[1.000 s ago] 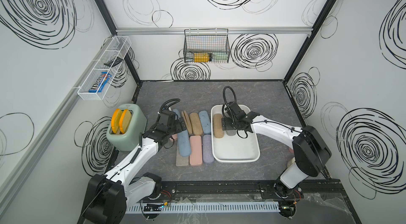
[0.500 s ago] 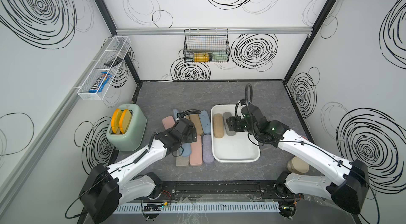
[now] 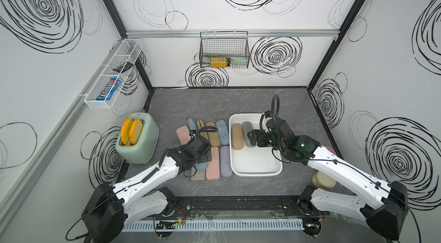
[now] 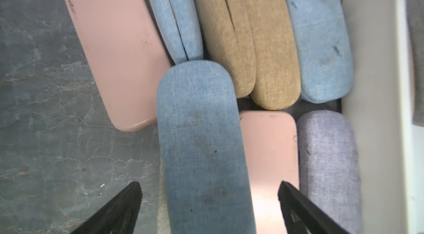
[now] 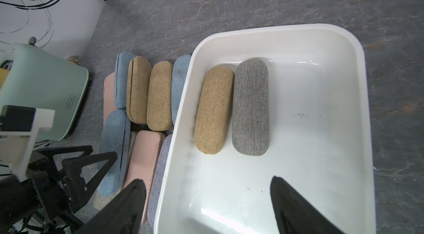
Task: Put the glasses cases into the storage boxes
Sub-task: Pick up the glasses case.
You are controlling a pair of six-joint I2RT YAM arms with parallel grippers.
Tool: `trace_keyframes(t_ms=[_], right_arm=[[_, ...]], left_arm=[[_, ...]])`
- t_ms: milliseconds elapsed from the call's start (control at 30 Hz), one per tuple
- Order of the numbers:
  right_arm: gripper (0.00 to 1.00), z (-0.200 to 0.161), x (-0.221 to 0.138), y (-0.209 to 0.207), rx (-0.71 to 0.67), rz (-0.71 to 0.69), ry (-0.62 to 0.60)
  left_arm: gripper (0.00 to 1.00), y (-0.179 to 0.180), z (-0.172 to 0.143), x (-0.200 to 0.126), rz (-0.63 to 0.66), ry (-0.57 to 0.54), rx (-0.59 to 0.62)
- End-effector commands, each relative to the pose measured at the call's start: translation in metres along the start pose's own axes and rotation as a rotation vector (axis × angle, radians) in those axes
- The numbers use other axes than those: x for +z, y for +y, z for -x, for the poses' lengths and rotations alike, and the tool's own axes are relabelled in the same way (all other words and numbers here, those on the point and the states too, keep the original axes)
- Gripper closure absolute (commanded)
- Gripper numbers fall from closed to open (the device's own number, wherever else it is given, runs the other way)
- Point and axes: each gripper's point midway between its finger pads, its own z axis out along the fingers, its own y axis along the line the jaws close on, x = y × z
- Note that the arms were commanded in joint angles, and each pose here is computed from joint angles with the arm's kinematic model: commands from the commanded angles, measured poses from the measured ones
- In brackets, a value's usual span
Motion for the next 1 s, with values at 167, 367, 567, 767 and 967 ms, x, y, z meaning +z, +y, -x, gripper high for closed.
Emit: trace_keyframes(t_ms=[167, 367, 567, 767, 967], right_arm=[[0.11, -0.010, -0.004, -0.006, 0.017, -0.012, 0.027], [0.12, -0.016, -0.002, -0.013, 0.032, -0.028, 0.030], [0.12, -0.012, -0.006, -0.019, 0.044, -0.038, 0.002], [0.12, -0.005, -0.011, -0.027, 0.052, -0.041, -0.030], [0.12, -0.002, -0.014, -0.032, 0.065, -0.042, -0.034]], left_arm=[[0.08, 0.001, -0.005, 0.012, -0.003, 0.028, -0.042], [0.13, 0.002, -0.008, 0.016, 0.004, 0.031, -0.046], [0.17, 0.002, -0.004, 0.016, 0.016, 0.008, -0.036], [0.19, 0.001, -0.001, 0.016, 0.043, -0.012, -0.013], [0.22, -0.003, -0.005, 0.018, 0.027, -0.001, -0.024]])
